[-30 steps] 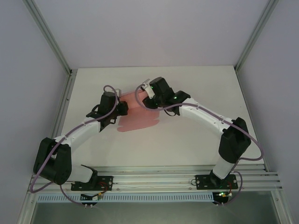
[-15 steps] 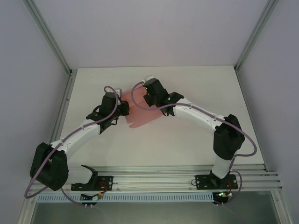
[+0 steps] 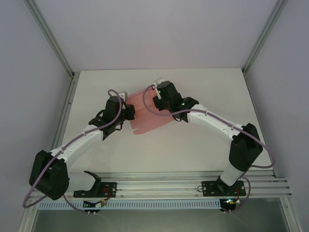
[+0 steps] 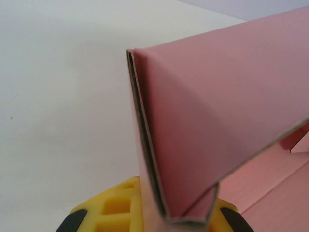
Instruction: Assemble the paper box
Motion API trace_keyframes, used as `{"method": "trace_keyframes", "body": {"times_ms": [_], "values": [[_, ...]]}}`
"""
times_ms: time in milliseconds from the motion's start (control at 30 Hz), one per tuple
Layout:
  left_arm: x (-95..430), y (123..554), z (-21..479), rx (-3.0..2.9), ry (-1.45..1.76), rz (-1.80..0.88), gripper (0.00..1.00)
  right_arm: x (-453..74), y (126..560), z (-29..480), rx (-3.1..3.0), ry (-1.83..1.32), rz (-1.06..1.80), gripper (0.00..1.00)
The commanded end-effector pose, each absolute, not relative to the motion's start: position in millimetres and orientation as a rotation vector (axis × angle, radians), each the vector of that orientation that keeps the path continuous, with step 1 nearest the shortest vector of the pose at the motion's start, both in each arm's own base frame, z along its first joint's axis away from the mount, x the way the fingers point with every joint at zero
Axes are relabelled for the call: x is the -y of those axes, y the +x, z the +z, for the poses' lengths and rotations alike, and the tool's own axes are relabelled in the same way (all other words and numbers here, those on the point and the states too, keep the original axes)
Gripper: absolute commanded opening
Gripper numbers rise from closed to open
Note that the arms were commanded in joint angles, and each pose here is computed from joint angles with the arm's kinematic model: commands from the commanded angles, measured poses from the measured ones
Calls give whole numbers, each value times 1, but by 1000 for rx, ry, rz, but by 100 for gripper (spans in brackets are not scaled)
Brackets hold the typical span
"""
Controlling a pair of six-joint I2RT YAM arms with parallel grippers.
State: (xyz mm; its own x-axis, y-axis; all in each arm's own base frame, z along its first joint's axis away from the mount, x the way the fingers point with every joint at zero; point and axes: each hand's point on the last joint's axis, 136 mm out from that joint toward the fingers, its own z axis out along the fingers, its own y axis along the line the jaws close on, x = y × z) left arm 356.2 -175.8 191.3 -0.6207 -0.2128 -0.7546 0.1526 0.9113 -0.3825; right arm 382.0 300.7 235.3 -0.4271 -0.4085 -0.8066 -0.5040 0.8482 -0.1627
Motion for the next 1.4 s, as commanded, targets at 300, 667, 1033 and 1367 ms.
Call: {"method": "trace_keyframes", "body": {"times_ms": [300, 667, 1033, 1367], "values": [[217, 335, 261, -1944, 181, -779, 0, -309, 356, 232, -2081, -776, 459, 47], [219, 336, 262, -1941, 185, -782, 0, -309, 363, 234, -2075, -783, 458, 27], [214, 348, 246, -2083, -145, -693, 0, -248, 427, 218, -2115, -401, -292, 9], [220, 342, 252, -2145, -267, -705, 0, -220, 449, 211, -2036, -389, -678, 2]]}}
